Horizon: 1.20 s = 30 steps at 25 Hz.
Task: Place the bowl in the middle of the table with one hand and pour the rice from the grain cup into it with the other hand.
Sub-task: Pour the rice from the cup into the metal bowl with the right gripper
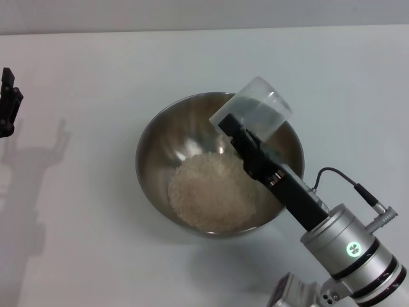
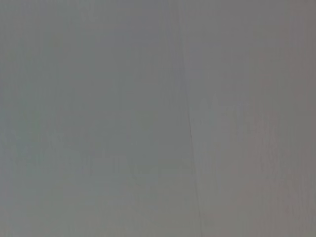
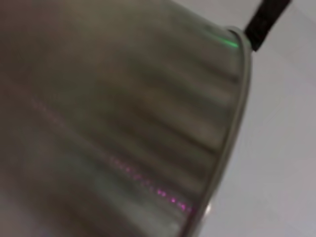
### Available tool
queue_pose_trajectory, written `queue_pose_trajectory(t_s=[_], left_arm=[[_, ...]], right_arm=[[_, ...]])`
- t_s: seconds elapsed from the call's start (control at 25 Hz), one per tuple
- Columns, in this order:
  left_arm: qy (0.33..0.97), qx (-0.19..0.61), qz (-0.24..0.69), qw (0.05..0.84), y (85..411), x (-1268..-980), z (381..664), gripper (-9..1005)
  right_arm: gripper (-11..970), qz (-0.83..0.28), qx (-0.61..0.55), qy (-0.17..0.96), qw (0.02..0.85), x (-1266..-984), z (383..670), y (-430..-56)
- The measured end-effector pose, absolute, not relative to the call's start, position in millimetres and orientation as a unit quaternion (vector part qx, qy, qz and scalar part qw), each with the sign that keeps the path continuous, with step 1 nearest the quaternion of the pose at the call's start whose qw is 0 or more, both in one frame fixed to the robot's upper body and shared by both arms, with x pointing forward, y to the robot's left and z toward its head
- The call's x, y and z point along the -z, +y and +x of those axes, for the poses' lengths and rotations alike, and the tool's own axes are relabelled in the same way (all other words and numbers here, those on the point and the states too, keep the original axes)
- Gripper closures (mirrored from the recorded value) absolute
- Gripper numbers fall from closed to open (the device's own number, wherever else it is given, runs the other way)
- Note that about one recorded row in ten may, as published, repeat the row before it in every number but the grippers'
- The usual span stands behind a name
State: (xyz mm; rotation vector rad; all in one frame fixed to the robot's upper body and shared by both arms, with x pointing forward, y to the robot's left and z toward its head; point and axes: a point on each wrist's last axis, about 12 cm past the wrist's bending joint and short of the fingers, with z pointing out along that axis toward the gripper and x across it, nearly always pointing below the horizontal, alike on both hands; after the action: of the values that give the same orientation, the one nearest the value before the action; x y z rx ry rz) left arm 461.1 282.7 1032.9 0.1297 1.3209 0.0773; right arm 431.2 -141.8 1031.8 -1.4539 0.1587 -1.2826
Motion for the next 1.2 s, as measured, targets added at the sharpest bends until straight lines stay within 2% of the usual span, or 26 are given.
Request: queue_pose_trajectory(t_s=[0.72, 0.96, 1.2], left_arm=[[0.613, -0.035, 0.061, 0.787, 282, -1033, 461, 181], [0.613, -0.034, 0.061, 0.787, 282, -1033, 461, 181], [0.611, -0.033, 0.061, 0.788, 281, -1034, 462, 181]], right_arm=[[946, -0.633, 0.587, 0.009, 0.505, -1030, 434, -138], [945, -0.628, 0.561, 0.046, 0.538, -1032, 433, -136], [945, -0.586, 0.489, 0.171, 0.623, -1041, 439, -136]])
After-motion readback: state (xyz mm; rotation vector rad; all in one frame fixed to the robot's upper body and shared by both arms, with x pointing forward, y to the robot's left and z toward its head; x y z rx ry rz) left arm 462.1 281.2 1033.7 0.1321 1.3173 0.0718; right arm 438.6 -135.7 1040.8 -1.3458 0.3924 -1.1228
